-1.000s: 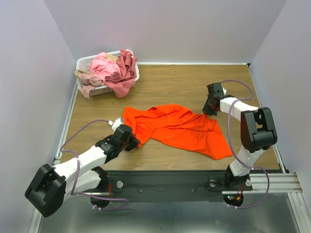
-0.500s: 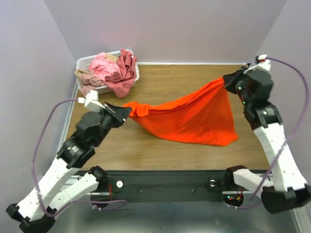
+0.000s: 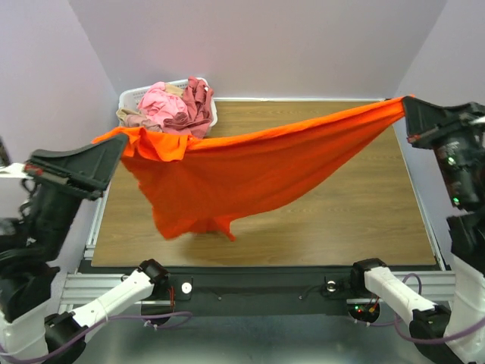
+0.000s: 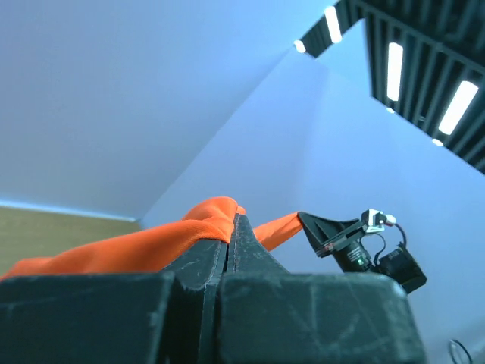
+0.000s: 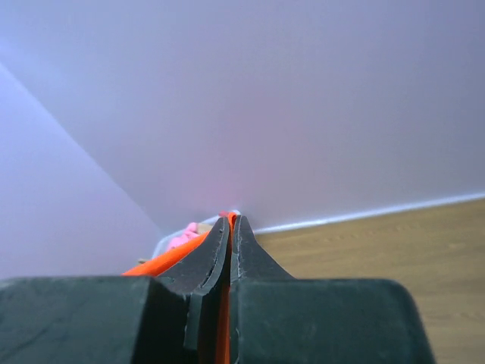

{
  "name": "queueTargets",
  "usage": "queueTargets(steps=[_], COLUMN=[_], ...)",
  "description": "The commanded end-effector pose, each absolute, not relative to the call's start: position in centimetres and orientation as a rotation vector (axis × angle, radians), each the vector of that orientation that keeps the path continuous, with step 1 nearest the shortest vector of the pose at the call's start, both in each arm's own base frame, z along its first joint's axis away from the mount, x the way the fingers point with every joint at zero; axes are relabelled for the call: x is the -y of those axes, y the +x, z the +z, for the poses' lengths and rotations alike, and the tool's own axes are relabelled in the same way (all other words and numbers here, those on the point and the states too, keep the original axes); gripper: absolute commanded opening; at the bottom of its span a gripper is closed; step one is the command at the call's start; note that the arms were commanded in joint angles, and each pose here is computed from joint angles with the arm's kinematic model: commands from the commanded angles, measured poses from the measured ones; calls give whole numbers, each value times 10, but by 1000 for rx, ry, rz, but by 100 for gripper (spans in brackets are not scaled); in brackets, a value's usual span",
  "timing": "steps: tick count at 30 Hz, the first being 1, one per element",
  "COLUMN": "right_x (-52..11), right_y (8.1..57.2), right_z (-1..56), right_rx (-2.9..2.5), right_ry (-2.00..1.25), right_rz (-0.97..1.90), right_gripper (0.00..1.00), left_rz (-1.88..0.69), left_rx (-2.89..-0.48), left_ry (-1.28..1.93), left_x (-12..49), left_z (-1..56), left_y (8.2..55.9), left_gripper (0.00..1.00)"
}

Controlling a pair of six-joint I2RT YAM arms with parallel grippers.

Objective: Fold and stack the t-shirts
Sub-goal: Flatten the tshirt out

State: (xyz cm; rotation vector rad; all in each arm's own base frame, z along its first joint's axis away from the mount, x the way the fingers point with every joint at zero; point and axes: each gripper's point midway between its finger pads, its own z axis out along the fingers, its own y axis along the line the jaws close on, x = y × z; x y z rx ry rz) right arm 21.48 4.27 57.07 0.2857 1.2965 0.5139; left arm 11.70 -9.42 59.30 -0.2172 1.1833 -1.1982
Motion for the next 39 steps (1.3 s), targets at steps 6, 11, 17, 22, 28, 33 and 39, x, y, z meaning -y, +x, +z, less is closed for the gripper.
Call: queueTargets(steps=[6,11,17,22,28,33,39], right_x=[-56,-43,-29,-11,27,31,49], right_y=[117,80,104,164,266,357,443], right_z=[626,639,617,567,443,319,200], right_rx=[-1133,-1048,-1107,-1238,-1472,-1677,-1908], right_ry=[130,163,272,447,754,868,950], right_rz=[676,682,616,488,127,-127,-271], right_gripper=[0,0,1,0,0,1,2], left_rz=[-1301,-1325,-1303,-1161,-770,-627,-619], left_rx=[-968,-929,-1025,-1144,-1481,-1772,-2060], left_ry=[5,63,51,-114,-370,-389,-144], left_x=[76,75,103,124,169,203,274], left_z=[657,668,654,618,493,357,237], left_y=[44,28,64,145,303,438,539], left_gripper=[0,0,0,0,0,0,98])
